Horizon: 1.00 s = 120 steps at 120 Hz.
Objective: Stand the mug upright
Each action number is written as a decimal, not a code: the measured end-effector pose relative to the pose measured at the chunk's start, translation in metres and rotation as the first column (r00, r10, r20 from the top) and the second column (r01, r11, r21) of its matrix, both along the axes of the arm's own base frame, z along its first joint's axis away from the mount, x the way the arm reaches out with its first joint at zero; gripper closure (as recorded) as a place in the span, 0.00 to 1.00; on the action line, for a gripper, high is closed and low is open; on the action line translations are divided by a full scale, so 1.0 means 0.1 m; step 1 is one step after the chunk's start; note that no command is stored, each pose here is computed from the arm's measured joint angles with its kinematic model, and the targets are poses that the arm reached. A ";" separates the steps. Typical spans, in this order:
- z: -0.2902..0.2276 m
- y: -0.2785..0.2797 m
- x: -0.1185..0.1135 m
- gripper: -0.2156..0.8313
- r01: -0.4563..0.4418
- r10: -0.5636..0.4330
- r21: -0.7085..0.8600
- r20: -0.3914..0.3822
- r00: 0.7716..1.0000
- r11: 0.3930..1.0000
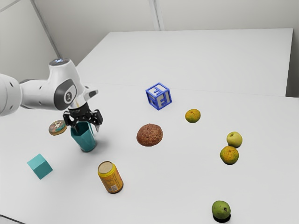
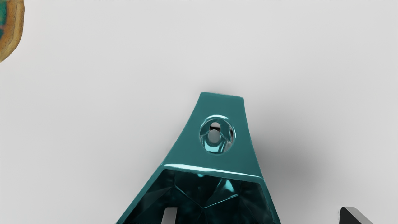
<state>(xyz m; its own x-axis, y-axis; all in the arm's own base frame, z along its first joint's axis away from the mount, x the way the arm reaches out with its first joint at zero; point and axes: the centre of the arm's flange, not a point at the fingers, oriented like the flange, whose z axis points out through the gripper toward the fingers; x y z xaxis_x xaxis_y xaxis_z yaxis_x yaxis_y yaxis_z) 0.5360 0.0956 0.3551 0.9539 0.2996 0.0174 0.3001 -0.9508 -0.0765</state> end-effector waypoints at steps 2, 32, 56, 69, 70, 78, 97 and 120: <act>0.01 0.00 0.00 0.24 0.001 -0.001 0.000 0.001 1.000 1.000; 0.13 0.00 0.06 0.22 0.011 -0.011 -0.002 0.007 1.000 1.000; 0.27 0.01 0.08 0.21 0.015 -0.015 -0.009 0.008 1.000 1.000; 0.38 0.01 0.09 0.21 0.019 -0.019 -0.011 0.008 1.000 1.000; 0.39 0.01 0.09 0.21 0.020 -0.020 -0.011 0.008 1.000 1.000; 0.49 0.01 0.11 0.21 0.027 -0.027 -0.011 0.012 1.000 1.000; 1.14 0.03 0.24 0.21 0.061 -0.061 0.003 0.054 0.997 0.998; 2.20 0.06 0.31 0.21 0.099 -0.102 0.038 0.096 0.990 0.994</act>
<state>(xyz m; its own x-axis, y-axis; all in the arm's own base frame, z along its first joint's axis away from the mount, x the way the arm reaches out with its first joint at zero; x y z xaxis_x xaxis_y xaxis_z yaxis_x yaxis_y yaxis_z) 0.5666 0.1015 0.5754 0.9724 0.1997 0.1206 0.2104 -0.9741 -0.0834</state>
